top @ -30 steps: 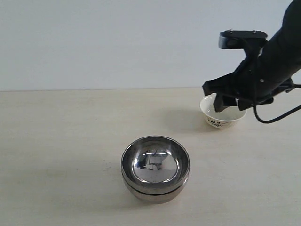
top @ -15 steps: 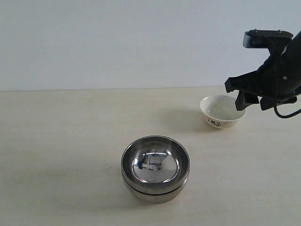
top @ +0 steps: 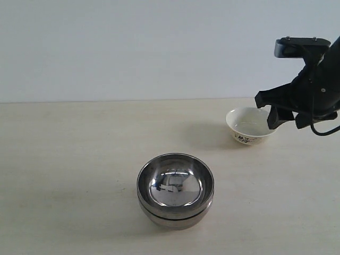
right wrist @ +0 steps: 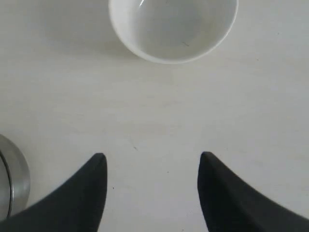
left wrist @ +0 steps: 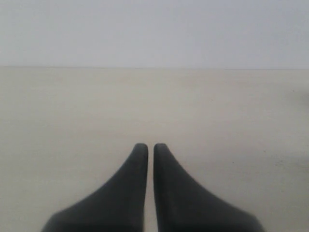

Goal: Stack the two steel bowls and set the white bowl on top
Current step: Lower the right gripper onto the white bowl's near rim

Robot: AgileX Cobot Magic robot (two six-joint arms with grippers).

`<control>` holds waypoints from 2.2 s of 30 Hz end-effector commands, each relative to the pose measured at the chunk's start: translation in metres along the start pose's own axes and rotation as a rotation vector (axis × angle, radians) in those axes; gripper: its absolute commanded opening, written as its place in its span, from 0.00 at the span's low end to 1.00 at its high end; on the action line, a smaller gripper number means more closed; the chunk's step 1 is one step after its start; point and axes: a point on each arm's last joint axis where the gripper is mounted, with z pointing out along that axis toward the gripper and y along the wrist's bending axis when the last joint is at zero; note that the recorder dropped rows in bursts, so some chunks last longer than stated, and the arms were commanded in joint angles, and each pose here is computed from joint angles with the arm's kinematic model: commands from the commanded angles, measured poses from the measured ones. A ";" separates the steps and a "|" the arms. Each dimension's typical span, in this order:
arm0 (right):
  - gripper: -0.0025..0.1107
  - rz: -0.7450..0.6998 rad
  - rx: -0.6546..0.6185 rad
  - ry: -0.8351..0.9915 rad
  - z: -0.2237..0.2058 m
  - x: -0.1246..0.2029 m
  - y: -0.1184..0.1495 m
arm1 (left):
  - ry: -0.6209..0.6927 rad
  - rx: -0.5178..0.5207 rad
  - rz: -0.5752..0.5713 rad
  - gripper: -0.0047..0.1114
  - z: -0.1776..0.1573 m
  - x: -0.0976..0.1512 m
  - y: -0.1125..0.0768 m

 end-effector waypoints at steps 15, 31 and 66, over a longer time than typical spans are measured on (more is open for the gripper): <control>0.46 0.052 0.022 -0.064 0.025 -0.026 -0.013 | 0.001 -0.004 0.000 0.07 0.000 0.001 0.000; 0.46 0.140 0.044 -0.075 0.064 -0.079 -0.058 | 0.001 -0.004 0.000 0.07 0.000 0.001 0.000; 0.46 0.245 -0.010 0.019 0.177 -0.068 -0.085 | 0.001 -0.004 0.000 0.07 0.000 0.001 0.000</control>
